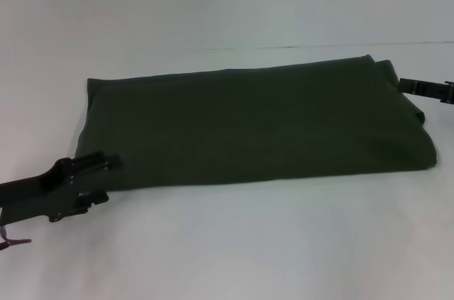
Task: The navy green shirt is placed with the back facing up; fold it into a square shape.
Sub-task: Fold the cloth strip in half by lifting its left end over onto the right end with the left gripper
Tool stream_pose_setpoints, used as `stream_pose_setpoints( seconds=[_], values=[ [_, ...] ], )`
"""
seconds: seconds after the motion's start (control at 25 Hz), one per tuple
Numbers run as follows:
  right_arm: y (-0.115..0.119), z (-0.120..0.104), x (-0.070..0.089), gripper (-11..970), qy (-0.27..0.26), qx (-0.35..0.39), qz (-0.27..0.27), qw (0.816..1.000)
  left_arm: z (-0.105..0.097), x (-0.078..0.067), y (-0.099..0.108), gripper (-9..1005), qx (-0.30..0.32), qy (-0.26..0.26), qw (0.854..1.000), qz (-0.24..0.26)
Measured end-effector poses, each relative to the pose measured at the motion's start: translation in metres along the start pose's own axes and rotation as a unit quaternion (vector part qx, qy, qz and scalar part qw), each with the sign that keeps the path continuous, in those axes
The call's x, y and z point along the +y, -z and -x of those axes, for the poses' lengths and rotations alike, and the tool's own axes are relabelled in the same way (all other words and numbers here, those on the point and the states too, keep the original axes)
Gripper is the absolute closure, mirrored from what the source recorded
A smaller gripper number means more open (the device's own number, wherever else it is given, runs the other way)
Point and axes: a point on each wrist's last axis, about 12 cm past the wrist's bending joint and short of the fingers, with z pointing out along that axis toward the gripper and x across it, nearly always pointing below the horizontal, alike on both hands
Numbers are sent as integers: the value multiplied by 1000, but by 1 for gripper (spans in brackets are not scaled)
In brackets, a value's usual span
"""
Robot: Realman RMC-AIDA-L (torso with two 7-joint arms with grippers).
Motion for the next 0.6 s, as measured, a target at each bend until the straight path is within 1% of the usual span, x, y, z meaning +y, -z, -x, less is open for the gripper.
stream_pose_setpoints(
  seconds=[0.16,0.6],
  values=[
    [1,1,0,262,1,0,-1,1000,2,3,0,133,-7,14,1000,15],
    [2,2,-1,262,1,-2,-2,1000,8,9,1,134,-24,18,999,45]
  ],
)
